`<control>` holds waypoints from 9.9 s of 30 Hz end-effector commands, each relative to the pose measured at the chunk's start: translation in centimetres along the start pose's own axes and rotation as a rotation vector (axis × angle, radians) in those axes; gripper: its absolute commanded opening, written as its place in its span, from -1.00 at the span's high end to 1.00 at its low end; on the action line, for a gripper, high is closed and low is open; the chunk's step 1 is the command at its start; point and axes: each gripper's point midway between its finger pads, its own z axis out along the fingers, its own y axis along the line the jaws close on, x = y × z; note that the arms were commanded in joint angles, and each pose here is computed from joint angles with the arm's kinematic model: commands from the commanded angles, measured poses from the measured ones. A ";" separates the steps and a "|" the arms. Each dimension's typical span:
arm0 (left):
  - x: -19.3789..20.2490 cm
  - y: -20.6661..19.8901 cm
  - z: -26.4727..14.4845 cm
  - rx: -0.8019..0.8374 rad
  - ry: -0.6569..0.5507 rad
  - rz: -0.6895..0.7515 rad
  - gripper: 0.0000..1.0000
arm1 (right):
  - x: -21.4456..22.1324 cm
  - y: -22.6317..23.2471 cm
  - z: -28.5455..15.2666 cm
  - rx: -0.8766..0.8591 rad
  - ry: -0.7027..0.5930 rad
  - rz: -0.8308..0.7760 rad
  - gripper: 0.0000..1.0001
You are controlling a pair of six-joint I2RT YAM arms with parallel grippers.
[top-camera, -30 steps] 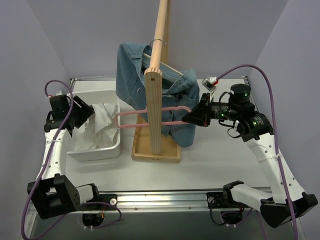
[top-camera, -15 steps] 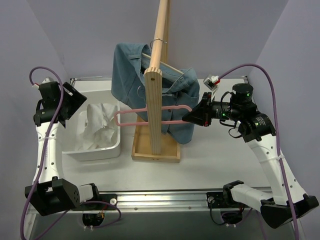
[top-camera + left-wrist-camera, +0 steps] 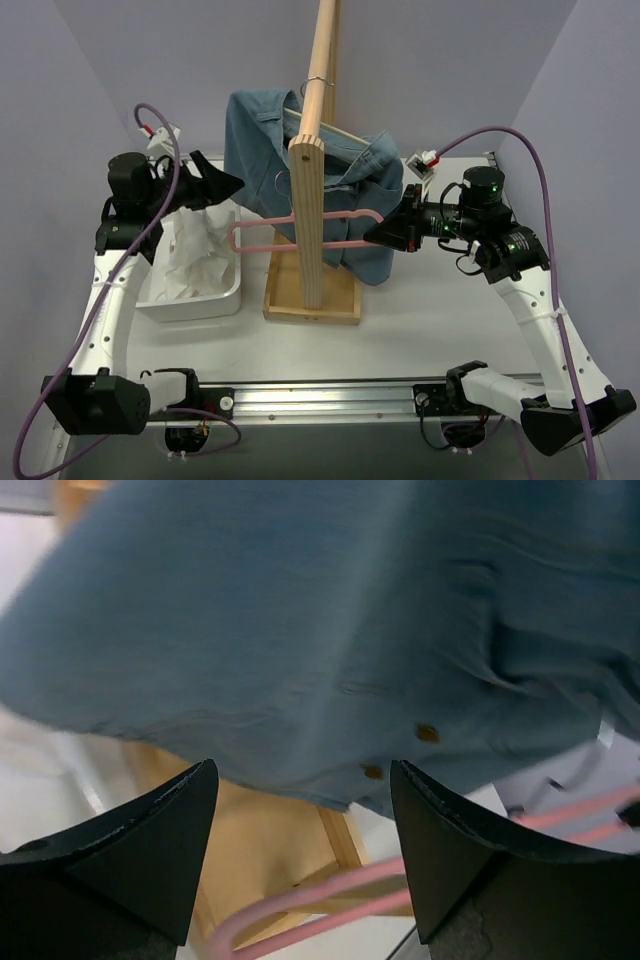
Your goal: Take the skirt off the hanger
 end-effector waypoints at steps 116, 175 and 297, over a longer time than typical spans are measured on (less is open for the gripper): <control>-2.6 -3.4 -4.3 -0.073 -0.219 0.032 -1.00 | -7.3 7.3 -0.1 -0.341 -0.081 -0.247 1.00; -0.1 -4.2 -0.8 0.128 -0.112 -0.096 -0.91 | -22.0 12.1 -5.3 -0.257 -0.705 -0.561 1.00; 0.4 -1.1 -1.3 -0.052 -0.102 -0.029 -0.89 | -11.7 -2.1 -1.1 0.223 -0.169 -0.227 -0.08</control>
